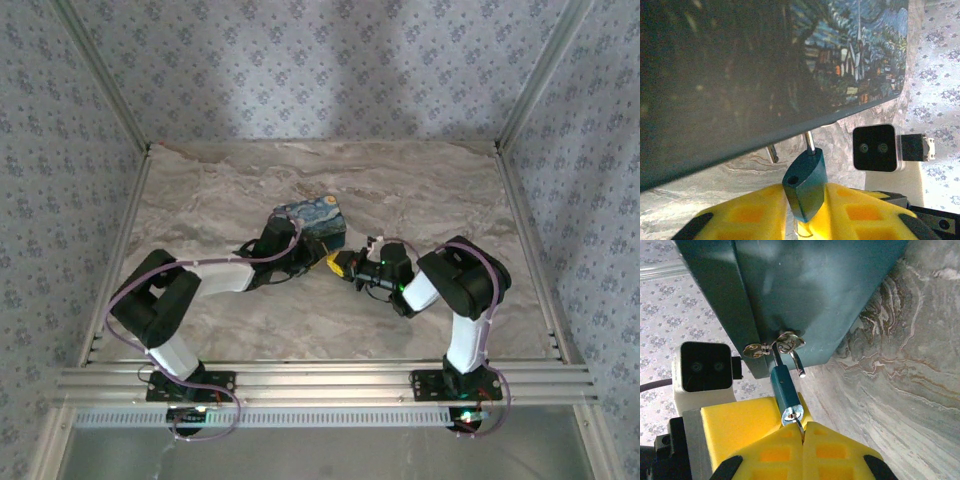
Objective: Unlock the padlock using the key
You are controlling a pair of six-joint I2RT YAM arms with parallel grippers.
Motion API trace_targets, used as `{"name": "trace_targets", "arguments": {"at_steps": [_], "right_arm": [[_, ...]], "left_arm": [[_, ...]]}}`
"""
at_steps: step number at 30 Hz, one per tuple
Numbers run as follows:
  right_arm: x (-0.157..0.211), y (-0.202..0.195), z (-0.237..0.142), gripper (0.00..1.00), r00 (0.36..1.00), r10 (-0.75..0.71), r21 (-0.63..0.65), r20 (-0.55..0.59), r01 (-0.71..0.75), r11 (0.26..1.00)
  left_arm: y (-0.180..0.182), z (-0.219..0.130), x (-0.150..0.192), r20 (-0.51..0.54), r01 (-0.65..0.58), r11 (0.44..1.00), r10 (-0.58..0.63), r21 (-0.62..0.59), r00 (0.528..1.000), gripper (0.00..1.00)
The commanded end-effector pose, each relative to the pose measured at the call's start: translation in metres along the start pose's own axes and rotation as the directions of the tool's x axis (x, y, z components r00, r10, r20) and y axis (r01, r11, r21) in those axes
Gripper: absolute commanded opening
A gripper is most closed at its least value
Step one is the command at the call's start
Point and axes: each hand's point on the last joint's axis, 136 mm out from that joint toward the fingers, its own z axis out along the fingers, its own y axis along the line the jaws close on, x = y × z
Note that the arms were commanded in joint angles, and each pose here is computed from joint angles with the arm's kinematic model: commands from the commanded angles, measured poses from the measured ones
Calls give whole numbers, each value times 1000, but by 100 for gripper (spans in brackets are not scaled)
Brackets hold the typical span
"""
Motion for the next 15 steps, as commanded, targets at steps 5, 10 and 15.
{"name": "trace_targets", "arguments": {"at_steps": [5, 10, 15], "right_arm": [[2, 1, -1, 3, 1000, -15, -13, 11, 15, 1000], [0, -14, -12, 17, 998, -36, 42, 42, 35, 999], [-8, -19, -30, 32, 991, -109, 97, 78, 102, 990]], "left_arm": [[-11, 4, -1, 5, -14, 999, 14, 32, 1000, 9], [-11, 3, -2, 15, -16, 999, 15, 32, 1000, 3], [-12, 2, -3, 20, -18, 999, 18, 30, 1000, 2]]}}
